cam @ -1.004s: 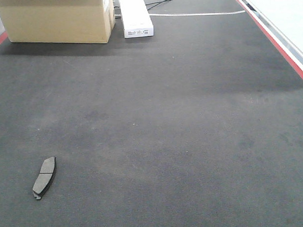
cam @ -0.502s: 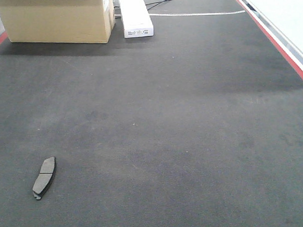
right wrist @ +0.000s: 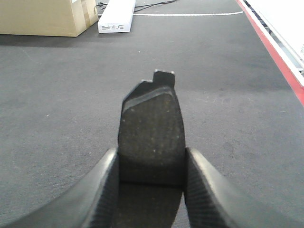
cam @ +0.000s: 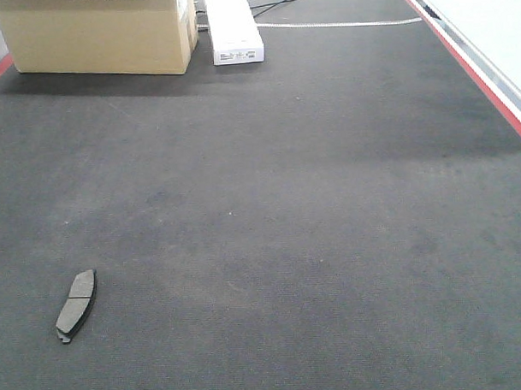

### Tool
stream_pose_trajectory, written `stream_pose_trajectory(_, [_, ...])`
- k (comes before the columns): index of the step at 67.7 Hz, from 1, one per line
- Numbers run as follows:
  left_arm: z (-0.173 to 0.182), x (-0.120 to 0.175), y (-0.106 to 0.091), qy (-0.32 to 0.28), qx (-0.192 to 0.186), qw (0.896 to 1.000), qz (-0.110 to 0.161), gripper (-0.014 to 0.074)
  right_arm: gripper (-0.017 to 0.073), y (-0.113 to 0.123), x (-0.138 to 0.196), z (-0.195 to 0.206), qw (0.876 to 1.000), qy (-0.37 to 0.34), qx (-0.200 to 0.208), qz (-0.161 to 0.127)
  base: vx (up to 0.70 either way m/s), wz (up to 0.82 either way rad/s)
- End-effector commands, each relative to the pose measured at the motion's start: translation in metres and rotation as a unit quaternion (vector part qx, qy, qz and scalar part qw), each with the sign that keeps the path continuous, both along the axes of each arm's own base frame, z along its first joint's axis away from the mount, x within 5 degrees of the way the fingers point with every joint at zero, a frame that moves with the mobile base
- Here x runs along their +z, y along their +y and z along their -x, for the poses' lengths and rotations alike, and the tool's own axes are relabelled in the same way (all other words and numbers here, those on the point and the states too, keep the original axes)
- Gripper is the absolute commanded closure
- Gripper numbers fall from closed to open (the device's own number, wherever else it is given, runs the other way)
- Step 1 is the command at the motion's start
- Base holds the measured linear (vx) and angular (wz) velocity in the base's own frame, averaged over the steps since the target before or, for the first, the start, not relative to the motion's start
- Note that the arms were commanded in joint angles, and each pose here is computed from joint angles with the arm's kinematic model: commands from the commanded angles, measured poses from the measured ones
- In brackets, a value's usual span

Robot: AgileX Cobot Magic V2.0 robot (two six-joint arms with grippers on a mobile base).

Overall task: Move and align brake pads A on conveyor
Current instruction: 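Lower the right gripper with its brake pad onto the belt, then open the right gripper to release the pad and raise it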

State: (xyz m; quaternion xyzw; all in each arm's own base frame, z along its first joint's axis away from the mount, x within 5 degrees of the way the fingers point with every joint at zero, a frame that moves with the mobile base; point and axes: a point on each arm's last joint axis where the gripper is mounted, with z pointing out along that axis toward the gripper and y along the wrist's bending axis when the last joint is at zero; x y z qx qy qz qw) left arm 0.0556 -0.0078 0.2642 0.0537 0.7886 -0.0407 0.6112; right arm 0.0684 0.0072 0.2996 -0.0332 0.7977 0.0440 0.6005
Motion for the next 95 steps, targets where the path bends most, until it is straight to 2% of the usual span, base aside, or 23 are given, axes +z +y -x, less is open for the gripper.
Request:
stream_pose_trajectory(1, [-0.001, 0.013, 0.0, -0.039, -0.002, 0.999, 0.007, 0.0203, 0.0569, 0.0, 0.015, -0.002, 0.999, -0.043, 0.001, 0.002, 0.0, 0.0])
stream_pose_trajectory(9, [-0.001, 0.013, 0.0, -0.039, -0.002, 0.999, 0.007, 0.0203, 0.0567, 0.003, 0.014, -0.019, 1.0, -0.008, 0.001, 0.008, 0.0, 0.0])
stream_pose_trajectory(17, [-0.001, 0.013, 0.0, -0.039, -0.002, 0.999, 0.007, 0.0203, 0.0566, 0.009, 0.012, -0.053, 0.998, 0.059, 0.002, 0.006, 0.0, 0.0])
stream_pose_trajectory(33, [-0.001, 0.013, 0.0, -0.037, -0.002, 0.999, 0.007, 0.0203, 0.0559, 0.022, 0.002, -0.134, 0.984, 0.176, 0.002, 0.016, 0.0, 0.0])
stream_pose_trajectory(54, [-0.001, 0.013, 0.0, -0.037, -0.002, 0.999, 0.007, 0.0203, 0.0548, 0.035, -0.035, -0.228, 0.954, 0.298, 0.003, 0.044, 0.0, 0.0])
stream_pose_trajectory(68, [-0.001, 0.013, 0.0, -0.037, -0.002, 0.999, 0.007, 0.0203, 0.0541, 0.041, -0.066, -0.269, 0.919, 0.383, 0.028, 0.091, 0.0, 0.0])
stream_pose_trajectory(79, [-0.001, 0.013, 0.0, -0.037, -0.002, 0.999, 0.007, 0.0203, 0.0522, 0.044, -0.08, -0.291, 0.898, 0.427, 0.031, 0.102, 0.0, 0.0])
stream_pose_trajectory(87, [-0.001, 0.013, 0.0, -0.037, -0.002, 0.999, 0.007, 0.0203, 0.0472, 0.046, -0.093, -0.304, 0.883, 0.456, 0.031, 0.104, 0.0, 0.0])
stream_pose_trajectory(95, [-0.001, 0.013, 0.0, -0.037, -0.002, 0.999, 0.007, 0.0203, 0.037, 0.048, -0.099, -0.313, 0.878, 0.467, 0.031, 0.103, 0.0, 0.0])
